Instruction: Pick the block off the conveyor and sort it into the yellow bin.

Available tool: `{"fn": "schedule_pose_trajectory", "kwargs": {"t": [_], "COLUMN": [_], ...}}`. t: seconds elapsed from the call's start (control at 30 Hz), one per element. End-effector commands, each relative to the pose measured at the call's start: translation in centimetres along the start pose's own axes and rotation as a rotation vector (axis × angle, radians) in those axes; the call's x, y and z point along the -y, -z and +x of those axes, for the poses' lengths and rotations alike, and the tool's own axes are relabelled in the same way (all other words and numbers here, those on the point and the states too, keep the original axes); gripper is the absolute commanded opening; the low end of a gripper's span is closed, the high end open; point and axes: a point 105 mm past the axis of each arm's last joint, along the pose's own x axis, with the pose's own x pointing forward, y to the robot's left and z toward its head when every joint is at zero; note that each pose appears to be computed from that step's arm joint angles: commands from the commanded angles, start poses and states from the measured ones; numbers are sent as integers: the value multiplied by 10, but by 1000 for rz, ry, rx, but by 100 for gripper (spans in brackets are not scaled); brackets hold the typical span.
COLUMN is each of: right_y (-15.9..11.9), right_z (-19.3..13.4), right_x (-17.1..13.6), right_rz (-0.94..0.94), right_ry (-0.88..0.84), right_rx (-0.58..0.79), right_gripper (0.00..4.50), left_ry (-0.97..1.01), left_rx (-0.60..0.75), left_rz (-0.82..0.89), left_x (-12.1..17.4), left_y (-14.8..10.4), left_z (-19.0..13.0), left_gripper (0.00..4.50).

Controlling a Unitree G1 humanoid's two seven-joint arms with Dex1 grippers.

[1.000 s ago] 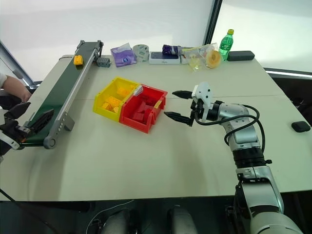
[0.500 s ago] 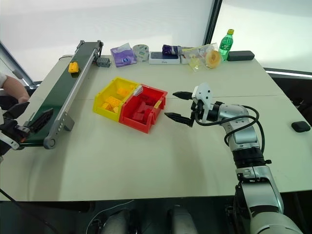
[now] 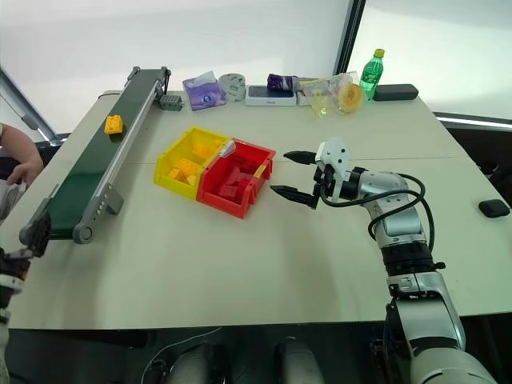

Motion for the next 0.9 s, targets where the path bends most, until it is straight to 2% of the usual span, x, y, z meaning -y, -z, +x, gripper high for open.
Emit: {"fn": "schedule_pose_trajectory", "kwargs": {"t": [0.03,0.53,0.6,0.67,0.73,0.9], "right_y": [-17,-18,-19,-20,-21,-21], "right_z": [3,2,4,5,6,6], "right_x": [4,3,3,2,2,2], "right_rz": [-52,-52,-54,-54,-55,-55], "right_ry": [-4,-2,-6,-8,-9,-8], "right_rx": [43,44,47,49,50,53], "right_gripper": [450,450,450,450,450,450], "left_ry": [16,55,74,57,95,117], "left_rx": [78,65,6,-30,-42,-176], "left_rz": [23,51,85,49,66,55], "left_x": [5,10,14,15,23,31], "left_y": [-20,-27,-26,-29,-37,-34], "left_z": [2,26,42,56,65,86], "left_gripper": [443,443,443,443,443,443]}}
